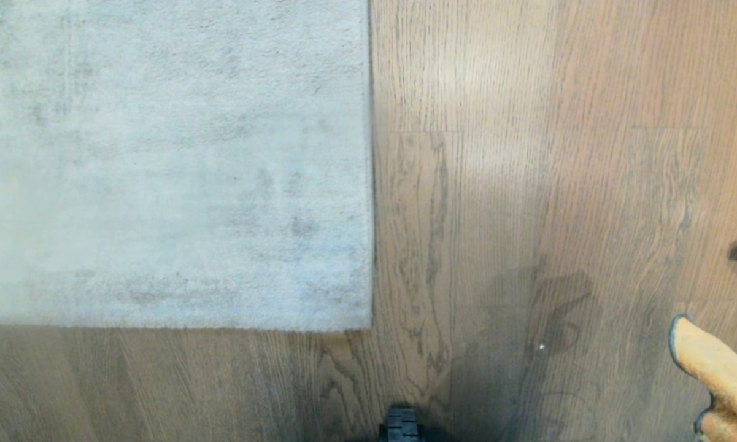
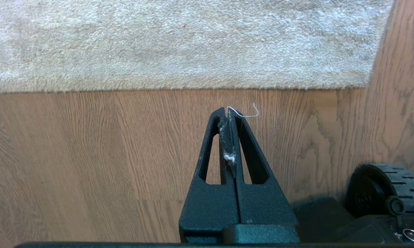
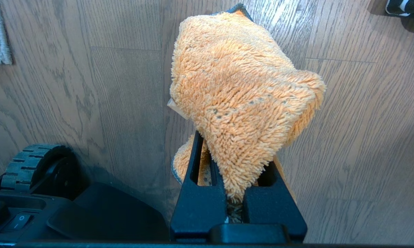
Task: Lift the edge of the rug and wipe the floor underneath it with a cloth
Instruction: Put down the rag
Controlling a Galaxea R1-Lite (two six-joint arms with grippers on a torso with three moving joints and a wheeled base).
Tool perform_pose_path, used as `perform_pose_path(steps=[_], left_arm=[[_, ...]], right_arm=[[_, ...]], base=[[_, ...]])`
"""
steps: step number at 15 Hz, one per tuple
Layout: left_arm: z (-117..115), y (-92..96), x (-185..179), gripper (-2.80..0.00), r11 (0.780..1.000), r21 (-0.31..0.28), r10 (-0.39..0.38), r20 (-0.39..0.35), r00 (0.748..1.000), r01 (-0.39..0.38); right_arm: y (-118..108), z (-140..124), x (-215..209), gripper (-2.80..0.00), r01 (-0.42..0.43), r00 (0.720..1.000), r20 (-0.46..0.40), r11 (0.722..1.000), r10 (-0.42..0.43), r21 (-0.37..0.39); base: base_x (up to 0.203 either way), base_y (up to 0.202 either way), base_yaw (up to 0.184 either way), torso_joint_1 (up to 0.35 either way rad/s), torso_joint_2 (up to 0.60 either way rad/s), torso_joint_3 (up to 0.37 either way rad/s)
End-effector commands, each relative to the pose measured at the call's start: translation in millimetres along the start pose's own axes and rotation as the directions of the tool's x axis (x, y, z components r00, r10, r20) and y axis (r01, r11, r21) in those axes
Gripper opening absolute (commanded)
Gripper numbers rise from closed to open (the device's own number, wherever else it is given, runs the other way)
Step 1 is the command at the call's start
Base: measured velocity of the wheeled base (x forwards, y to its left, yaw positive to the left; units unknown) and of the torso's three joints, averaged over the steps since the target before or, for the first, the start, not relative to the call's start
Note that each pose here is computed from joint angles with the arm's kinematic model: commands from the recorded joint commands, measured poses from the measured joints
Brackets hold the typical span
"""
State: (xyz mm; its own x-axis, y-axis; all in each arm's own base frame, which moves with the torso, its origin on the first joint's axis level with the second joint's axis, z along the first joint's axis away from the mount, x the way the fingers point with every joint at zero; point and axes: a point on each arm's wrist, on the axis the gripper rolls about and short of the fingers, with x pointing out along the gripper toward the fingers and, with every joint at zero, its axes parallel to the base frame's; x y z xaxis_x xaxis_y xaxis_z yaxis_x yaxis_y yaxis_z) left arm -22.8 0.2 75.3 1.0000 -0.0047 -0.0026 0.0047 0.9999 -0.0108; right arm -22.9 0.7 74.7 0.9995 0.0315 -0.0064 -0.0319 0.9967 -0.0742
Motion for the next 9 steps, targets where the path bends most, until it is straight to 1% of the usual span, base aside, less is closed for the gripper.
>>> perform_pose_path(steps=[1, 9], left_arm=[[0.1, 0.0, 0.0, -2.80, 1.000, 0.000, 0.001, 0.001, 1.000, -0.001], [0.1, 0.1, 0.0, -2.80, 1.000, -0.001, 0.006, 0.001, 1.000, -0.006]], right_arm=[[0.0, 0.0, 0.1, -2.80, -0.001, 1.000, -0.001, 1.000, 0.001, -0.001], [0.0, 0.0, 0.1, -2.80, -0.001, 1.000, -0.001, 1.000, 0.001, -0.001]], base=[[0.000, 0.000, 0.000, 0.000, 0.00, 0.000], [0.000, 0.000, 0.000, 0.000, 0.00, 0.000]])
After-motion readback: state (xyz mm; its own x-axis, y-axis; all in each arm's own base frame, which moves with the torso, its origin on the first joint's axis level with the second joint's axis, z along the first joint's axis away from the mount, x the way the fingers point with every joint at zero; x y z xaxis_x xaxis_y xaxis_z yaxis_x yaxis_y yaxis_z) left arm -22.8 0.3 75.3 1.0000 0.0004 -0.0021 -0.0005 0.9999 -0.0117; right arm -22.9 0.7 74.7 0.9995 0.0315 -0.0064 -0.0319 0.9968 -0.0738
